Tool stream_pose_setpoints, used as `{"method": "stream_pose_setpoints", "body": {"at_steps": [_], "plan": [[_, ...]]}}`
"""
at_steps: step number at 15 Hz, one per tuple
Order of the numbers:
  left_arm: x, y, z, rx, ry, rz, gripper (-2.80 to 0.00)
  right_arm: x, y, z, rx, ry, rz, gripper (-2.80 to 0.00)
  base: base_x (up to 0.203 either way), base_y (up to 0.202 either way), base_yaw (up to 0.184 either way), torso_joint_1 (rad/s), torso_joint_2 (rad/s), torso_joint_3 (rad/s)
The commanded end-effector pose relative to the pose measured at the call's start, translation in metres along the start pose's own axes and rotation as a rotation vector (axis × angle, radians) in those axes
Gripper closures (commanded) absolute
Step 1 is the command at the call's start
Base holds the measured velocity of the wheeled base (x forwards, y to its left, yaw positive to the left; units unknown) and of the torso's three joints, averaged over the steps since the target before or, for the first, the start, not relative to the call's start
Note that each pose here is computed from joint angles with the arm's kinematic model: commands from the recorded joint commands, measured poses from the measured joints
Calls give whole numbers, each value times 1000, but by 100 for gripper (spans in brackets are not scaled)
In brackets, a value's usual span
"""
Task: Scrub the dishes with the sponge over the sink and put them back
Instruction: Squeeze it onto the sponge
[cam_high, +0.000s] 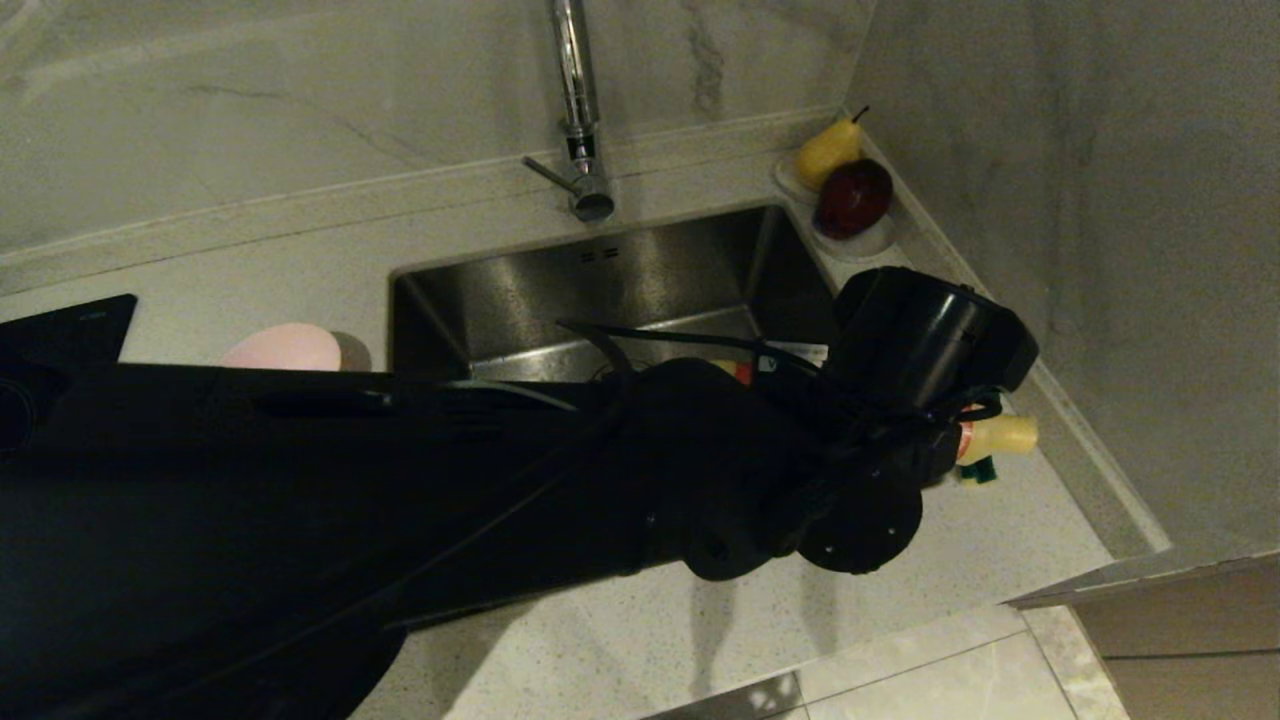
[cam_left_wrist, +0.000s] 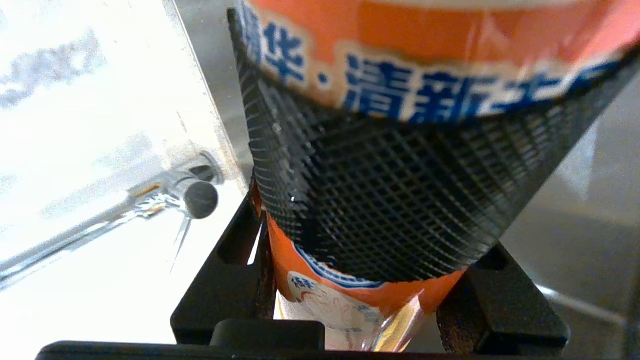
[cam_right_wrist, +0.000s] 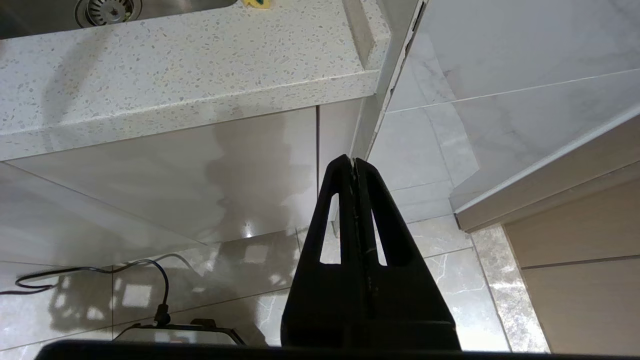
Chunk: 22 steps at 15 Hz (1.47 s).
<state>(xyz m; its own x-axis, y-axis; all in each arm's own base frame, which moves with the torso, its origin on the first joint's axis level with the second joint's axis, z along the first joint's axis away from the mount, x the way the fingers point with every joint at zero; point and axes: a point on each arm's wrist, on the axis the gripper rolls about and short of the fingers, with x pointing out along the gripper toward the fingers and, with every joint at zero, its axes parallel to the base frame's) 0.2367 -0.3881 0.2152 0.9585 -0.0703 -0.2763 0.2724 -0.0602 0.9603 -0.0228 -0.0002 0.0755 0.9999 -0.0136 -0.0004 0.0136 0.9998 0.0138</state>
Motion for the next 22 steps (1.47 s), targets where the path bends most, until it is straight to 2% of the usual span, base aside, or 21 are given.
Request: {"method": "stream_pose_setpoints", "body": {"at_steps": [1, 5, 11, 18, 22], "plan": [[4, -9, 9, 30, 19, 16, 0, 0, 0, 0, 0, 1, 0, 0, 0, 0, 0, 0, 0, 0], [10, -13, 21, 56, 44, 83, 0, 0, 0, 0, 0, 1, 0, 0, 0, 0, 0, 0, 0, 0], [14, -25, 37, -6, 134, 156, 0, 0, 0, 0, 0, 1, 0, 0, 0, 0, 0, 0, 0, 0], [22, -42, 46, -4, 178, 166, 0, 0, 0, 0, 0, 0, 0, 0, 0, 0, 0, 0, 0, 0], [23, -44, 46, 2, 188, 165, 0, 0, 0, 0, 0, 1, 0, 0, 0, 0, 0, 0, 0, 0]]}}
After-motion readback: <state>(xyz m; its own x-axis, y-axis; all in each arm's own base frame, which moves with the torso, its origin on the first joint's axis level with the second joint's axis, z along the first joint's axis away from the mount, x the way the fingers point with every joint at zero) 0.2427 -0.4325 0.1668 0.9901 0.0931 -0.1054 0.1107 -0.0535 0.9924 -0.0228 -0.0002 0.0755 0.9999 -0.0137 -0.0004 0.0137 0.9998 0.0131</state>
